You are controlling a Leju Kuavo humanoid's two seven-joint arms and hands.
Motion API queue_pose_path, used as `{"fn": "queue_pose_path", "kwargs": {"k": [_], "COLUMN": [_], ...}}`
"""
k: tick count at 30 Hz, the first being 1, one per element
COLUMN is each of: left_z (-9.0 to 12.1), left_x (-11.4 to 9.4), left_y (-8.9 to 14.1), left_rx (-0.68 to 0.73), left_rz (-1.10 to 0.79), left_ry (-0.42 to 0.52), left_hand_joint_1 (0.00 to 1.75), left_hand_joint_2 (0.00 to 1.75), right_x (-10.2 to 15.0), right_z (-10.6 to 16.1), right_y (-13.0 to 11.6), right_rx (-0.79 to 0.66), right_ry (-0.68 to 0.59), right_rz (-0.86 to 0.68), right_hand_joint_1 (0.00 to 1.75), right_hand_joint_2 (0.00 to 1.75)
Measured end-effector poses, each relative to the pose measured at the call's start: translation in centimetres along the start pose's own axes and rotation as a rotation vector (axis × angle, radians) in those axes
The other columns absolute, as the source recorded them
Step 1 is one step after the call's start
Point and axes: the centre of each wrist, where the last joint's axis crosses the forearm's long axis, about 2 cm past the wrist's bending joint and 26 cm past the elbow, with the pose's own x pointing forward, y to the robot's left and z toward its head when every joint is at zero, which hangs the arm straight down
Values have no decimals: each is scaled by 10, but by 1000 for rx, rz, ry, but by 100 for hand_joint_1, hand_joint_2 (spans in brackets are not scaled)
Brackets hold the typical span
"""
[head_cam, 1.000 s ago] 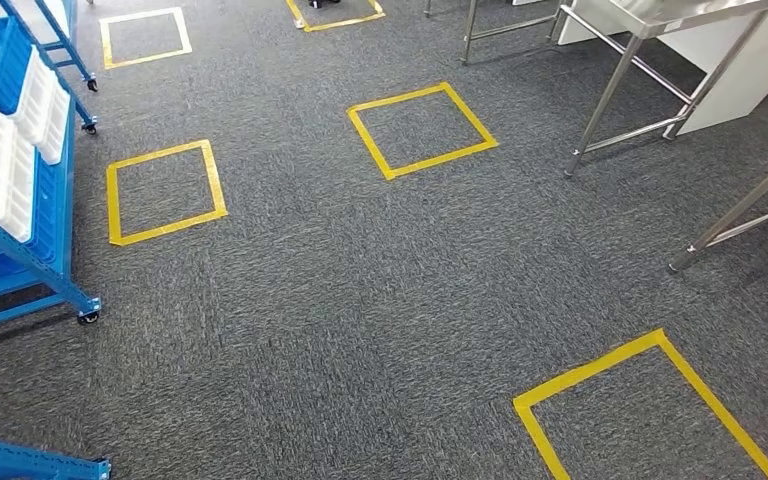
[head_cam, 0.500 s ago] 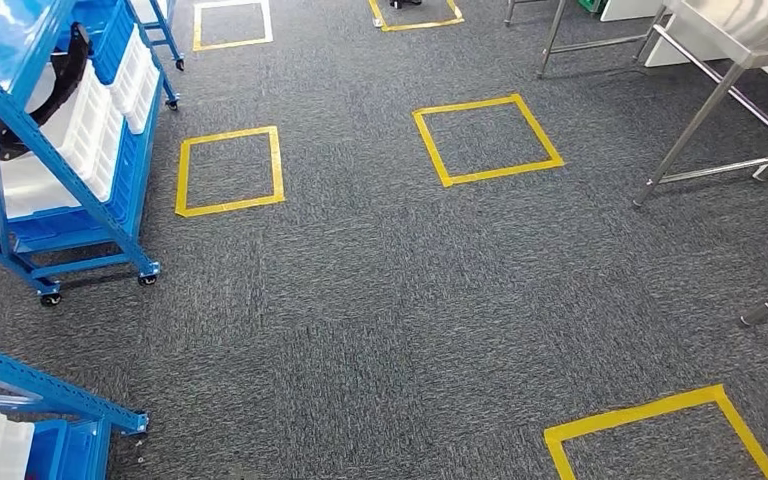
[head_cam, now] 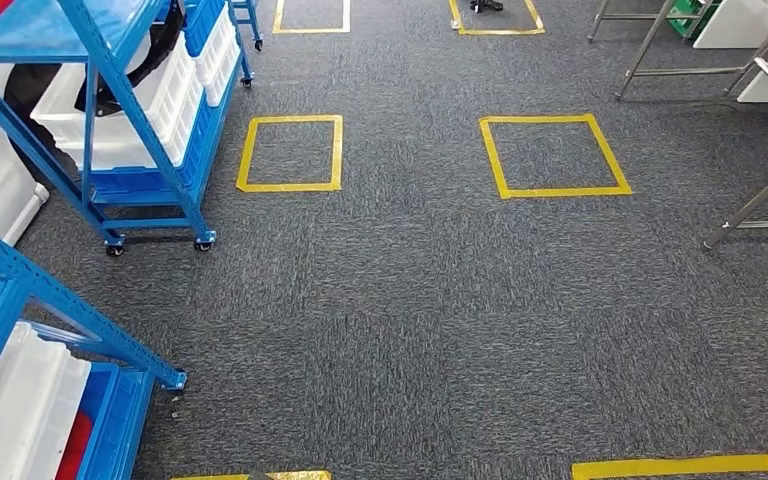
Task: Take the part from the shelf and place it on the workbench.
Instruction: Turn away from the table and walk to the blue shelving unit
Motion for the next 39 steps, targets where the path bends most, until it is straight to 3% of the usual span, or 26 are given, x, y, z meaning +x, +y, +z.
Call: {"fn": "queue_pose_path", "kwargs": {"k": [39], "left_z": [-2], "left_x": [0], "left_y": [0], "left_rx": [-2], "left_rz": [-37], "left_ry": [35], "left_hand_joint_1": [0], "left_hand_joint_2": [0], "right_x": [-4], "right_z": [0], "right_y": [0], "right_rx": [34], "right_ry": [24], "right_rz": [49], "right_hand_joint_1": [0], "right_hand_joint_2": [0]}}
